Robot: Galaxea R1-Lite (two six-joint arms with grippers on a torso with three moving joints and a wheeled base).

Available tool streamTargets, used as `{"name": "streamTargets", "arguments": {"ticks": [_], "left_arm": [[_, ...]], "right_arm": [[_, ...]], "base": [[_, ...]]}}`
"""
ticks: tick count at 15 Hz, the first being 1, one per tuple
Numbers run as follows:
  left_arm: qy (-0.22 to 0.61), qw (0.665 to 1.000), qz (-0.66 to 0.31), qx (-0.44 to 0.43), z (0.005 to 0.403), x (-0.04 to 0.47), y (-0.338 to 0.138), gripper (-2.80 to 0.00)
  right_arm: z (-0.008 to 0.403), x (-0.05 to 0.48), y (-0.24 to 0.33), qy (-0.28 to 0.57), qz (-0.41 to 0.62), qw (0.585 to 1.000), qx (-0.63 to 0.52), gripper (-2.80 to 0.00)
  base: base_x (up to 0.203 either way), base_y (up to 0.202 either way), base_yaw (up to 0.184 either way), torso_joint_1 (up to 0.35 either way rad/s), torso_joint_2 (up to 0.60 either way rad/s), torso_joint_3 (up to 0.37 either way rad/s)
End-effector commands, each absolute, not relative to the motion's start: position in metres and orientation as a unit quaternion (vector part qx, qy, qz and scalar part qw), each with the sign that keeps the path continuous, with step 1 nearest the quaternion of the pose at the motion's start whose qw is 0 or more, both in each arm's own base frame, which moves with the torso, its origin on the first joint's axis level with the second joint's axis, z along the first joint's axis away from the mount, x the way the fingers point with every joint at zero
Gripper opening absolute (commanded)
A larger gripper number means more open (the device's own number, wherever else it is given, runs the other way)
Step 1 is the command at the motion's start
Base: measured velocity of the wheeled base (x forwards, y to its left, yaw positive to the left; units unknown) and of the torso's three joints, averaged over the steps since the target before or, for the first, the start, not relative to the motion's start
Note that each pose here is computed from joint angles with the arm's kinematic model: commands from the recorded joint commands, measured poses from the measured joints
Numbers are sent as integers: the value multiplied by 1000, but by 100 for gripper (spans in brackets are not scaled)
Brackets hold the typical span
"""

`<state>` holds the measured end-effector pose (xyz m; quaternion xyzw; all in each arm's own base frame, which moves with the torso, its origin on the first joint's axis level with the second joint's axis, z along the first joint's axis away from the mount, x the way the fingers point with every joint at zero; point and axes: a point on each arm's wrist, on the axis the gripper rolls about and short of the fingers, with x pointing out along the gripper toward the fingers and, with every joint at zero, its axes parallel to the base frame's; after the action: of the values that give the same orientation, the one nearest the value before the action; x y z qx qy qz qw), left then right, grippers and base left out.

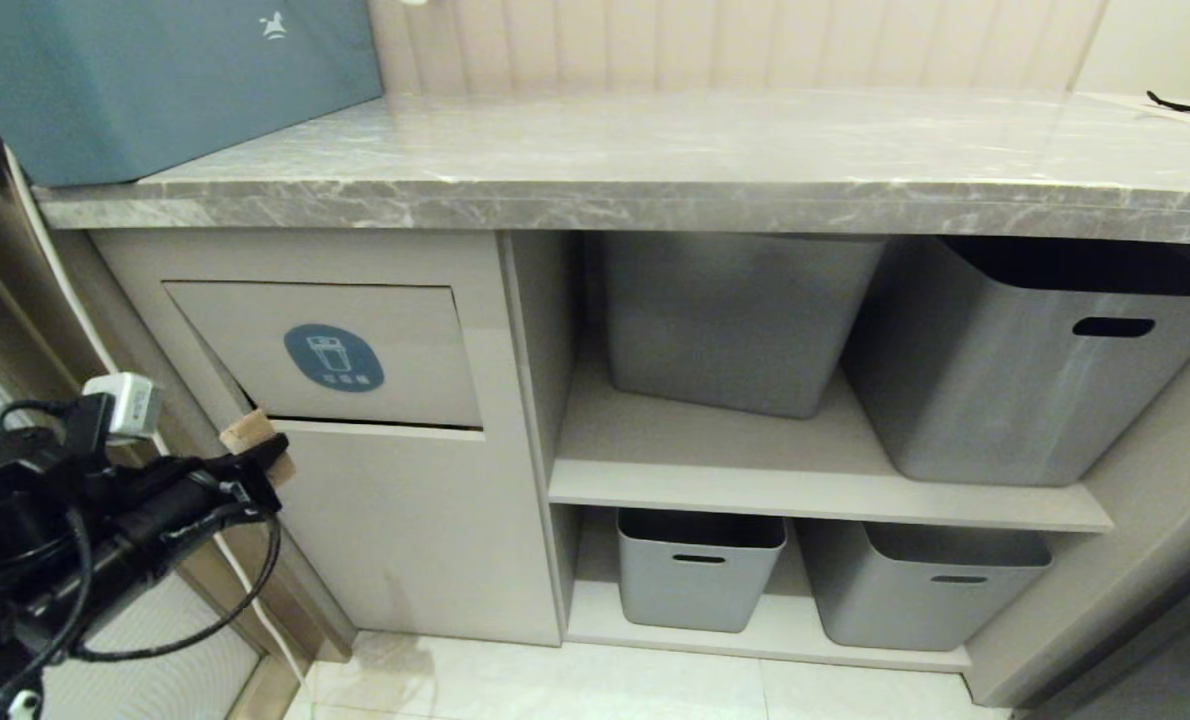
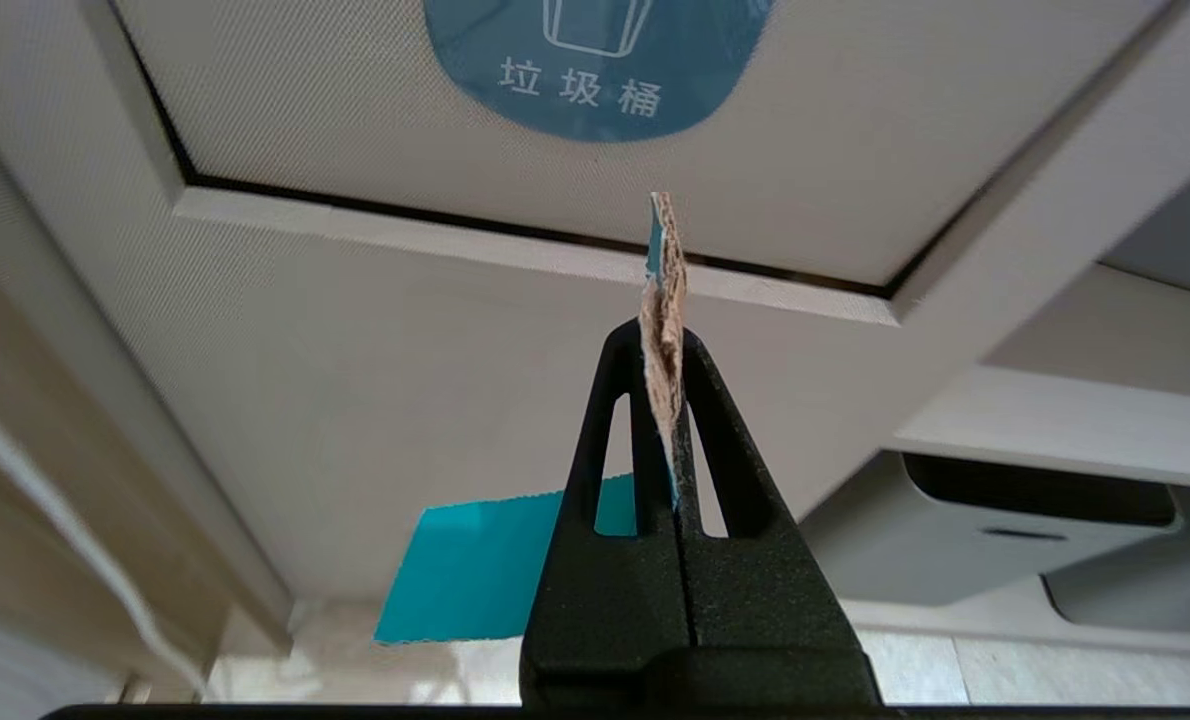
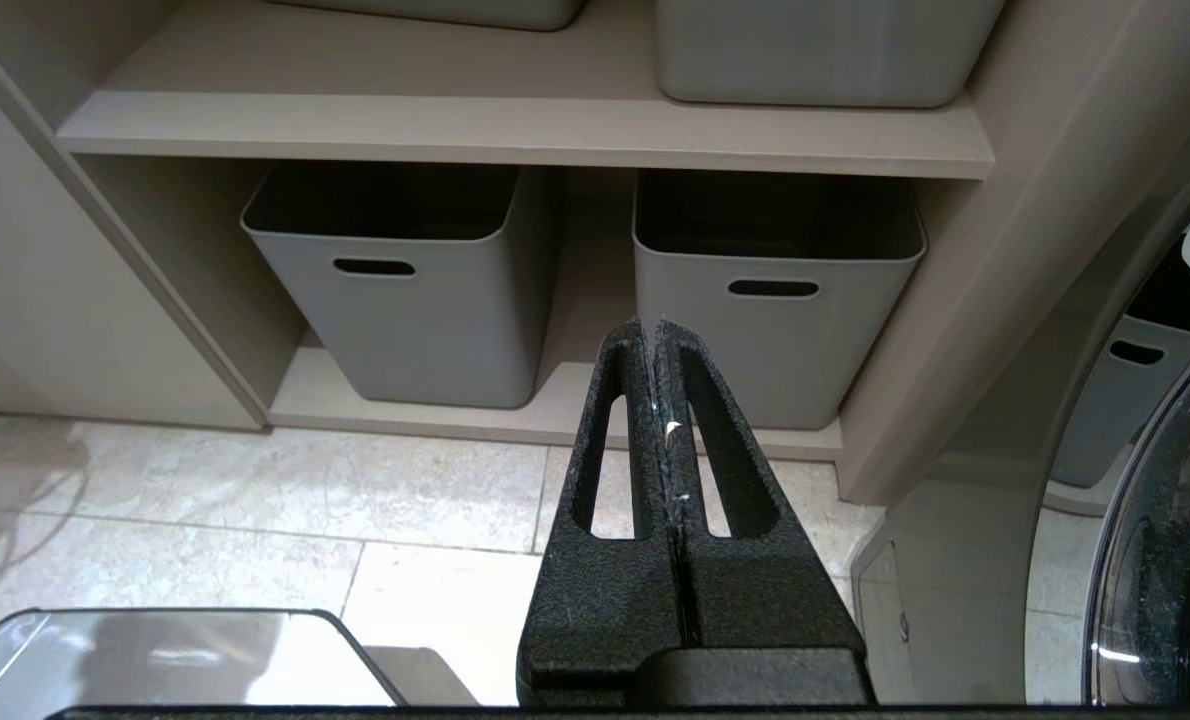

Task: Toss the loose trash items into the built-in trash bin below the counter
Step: Put the garbage in the trash can

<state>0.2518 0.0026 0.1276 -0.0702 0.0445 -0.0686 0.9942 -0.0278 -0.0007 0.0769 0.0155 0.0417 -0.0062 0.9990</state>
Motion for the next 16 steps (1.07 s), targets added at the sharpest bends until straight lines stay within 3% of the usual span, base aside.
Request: {"name": "streamTargets", "arguments": {"ticks": [1,16], "left_arm": [[50,994,-69,-71,107,271,3,-280],[-55,995,-72,-49,82,400,7,-280]], "right_arm": [[77,-28,-1,43,-6,999,15,-280],[77,-28,-1,43,-6,999,15,-280]], "base": [[0,0,0,0,0,0],[0,0,0,0,0,0]]}}
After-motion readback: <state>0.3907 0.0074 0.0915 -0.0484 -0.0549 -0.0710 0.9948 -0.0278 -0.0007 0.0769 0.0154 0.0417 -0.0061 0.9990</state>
